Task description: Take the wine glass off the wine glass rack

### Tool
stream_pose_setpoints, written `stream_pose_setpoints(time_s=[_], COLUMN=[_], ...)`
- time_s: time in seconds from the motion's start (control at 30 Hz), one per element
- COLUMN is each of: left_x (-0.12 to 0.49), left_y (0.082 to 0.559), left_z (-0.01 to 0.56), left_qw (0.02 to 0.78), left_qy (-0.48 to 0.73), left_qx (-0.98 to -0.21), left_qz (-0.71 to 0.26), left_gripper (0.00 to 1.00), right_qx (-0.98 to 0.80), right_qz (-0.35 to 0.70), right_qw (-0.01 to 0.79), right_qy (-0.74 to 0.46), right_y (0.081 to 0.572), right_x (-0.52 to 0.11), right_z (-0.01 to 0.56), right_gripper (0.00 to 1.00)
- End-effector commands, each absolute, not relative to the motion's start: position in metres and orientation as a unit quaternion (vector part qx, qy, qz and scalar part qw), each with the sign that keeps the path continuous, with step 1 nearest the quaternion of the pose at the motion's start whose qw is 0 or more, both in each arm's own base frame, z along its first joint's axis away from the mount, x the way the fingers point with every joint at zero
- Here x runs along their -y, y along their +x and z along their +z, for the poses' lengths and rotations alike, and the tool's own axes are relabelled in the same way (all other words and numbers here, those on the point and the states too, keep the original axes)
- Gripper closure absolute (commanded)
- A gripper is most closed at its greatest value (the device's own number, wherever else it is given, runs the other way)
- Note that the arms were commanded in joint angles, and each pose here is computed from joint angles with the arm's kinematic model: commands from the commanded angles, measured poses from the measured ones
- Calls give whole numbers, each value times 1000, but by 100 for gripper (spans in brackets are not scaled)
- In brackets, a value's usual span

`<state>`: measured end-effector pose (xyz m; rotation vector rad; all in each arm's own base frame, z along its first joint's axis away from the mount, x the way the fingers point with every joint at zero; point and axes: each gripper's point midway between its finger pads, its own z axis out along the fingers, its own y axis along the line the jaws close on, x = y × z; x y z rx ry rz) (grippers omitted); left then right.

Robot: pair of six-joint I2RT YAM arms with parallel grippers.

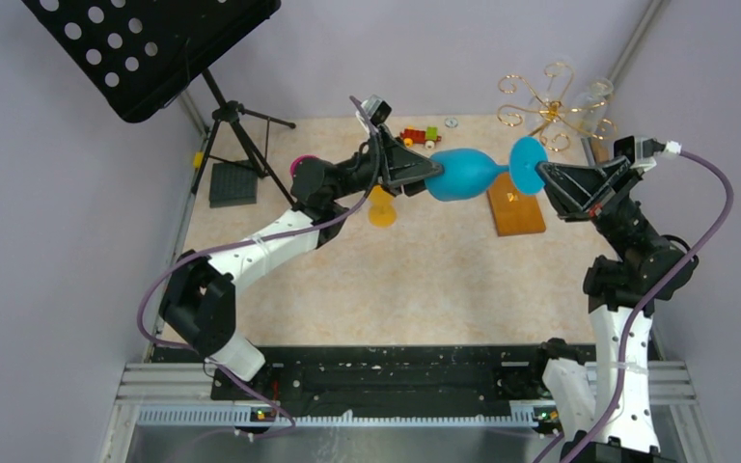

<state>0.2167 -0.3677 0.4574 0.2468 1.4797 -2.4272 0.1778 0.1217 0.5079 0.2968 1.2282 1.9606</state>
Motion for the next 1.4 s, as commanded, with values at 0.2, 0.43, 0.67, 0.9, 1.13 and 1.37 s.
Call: stream_pose_setpoints(time_s=[0.2, 0.43, 0.67, 0.9, 1.13, 1.37], left_x=[344, 344, 349, 344, 331, 340], left_y=[183, 185, 213, 258, 303, 318], left_z=[504, 505, 492, 456, 389, 340], left_qw=[160, 187, 226, 333, 404, 401], left_qy=[147, 154, 128, 110, 109, 156], left_qx=[-437, -434, -498, -611, -760, -829], left_qz=[-873, -867, -827, -709, -497, -357], left_gripper=[100, 100, 100, 100, 100, 100], right_qx=[-471, -504, -575, -652, -684, -691], right_qz=[773, 741, 643, 484, 409, 357], right_qw=[403, 407, 455, 518, 534, 560], right_qy=[135, 176, 220, 268, 281, 286], right_y=[179, 198, 224, 242, 240, 233], right_x=[-118, -116, -108, -78, -63, -49], right_z=[500, 478, 443, 399, 381, 382], right_gripper=[100, 57, 39, 37, 39, 40])
